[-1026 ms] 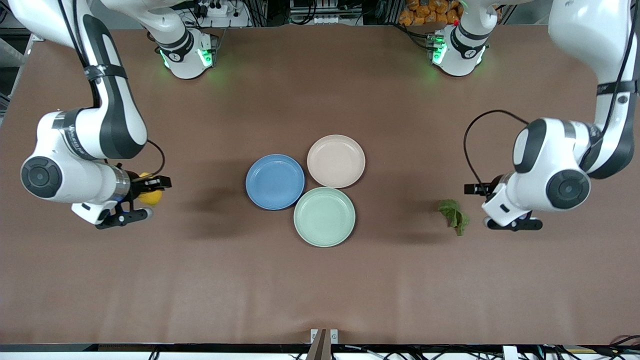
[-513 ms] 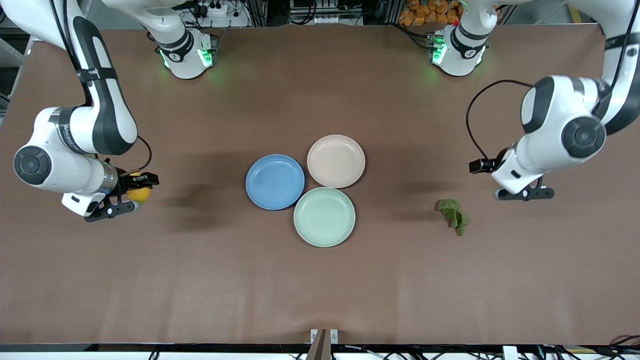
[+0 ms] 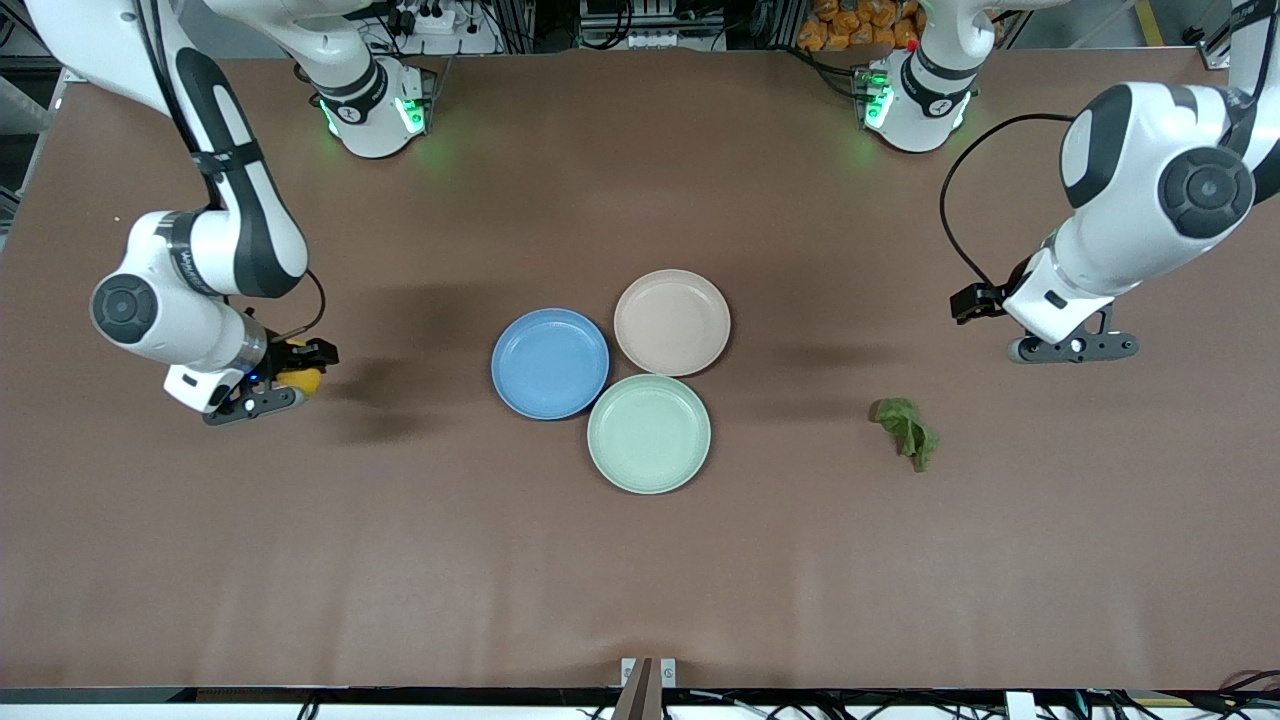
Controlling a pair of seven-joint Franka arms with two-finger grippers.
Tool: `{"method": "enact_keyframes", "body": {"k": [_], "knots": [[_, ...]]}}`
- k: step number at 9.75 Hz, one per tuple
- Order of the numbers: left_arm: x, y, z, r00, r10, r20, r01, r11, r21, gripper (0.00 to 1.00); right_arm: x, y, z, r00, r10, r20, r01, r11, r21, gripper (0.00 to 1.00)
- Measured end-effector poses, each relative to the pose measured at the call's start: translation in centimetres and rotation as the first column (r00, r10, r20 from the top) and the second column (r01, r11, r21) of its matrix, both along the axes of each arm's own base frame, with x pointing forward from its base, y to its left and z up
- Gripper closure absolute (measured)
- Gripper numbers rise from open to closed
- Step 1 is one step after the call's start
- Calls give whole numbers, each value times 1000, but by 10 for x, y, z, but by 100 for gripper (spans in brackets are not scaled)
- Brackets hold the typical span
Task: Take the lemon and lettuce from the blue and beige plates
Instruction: 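Release the lettuce onto the table while the right gripper carries the lemon, then lower the lemon to the table and open the right gripper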
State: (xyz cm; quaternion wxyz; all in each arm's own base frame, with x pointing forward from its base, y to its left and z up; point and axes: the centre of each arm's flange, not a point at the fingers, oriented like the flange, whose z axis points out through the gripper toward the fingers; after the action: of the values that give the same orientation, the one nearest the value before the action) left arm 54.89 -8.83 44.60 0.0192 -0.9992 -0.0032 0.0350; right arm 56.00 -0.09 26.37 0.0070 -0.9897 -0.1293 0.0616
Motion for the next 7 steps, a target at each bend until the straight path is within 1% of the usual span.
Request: {"method": "enact_keyframes", "body": {"k": [3, 4, 7], "knots": [[14, -11, 49, 995, -14, 103, 16, 1000, -16, 0, -8, -4, -17, 999, -6, 47, 7, 1000, -4, 43], [16, -12, 59, 993, -14, 116, 16, 1000, -18, 0, -10, -6, -25, 998, -9, 58, 9, 1000, -6, 43], [10, -11, 94, 994, -14, 104, 16, 1000, -14, 0, -8, -14, -51, 996, -21, 83, 22, 1000, -15, 43]]}}
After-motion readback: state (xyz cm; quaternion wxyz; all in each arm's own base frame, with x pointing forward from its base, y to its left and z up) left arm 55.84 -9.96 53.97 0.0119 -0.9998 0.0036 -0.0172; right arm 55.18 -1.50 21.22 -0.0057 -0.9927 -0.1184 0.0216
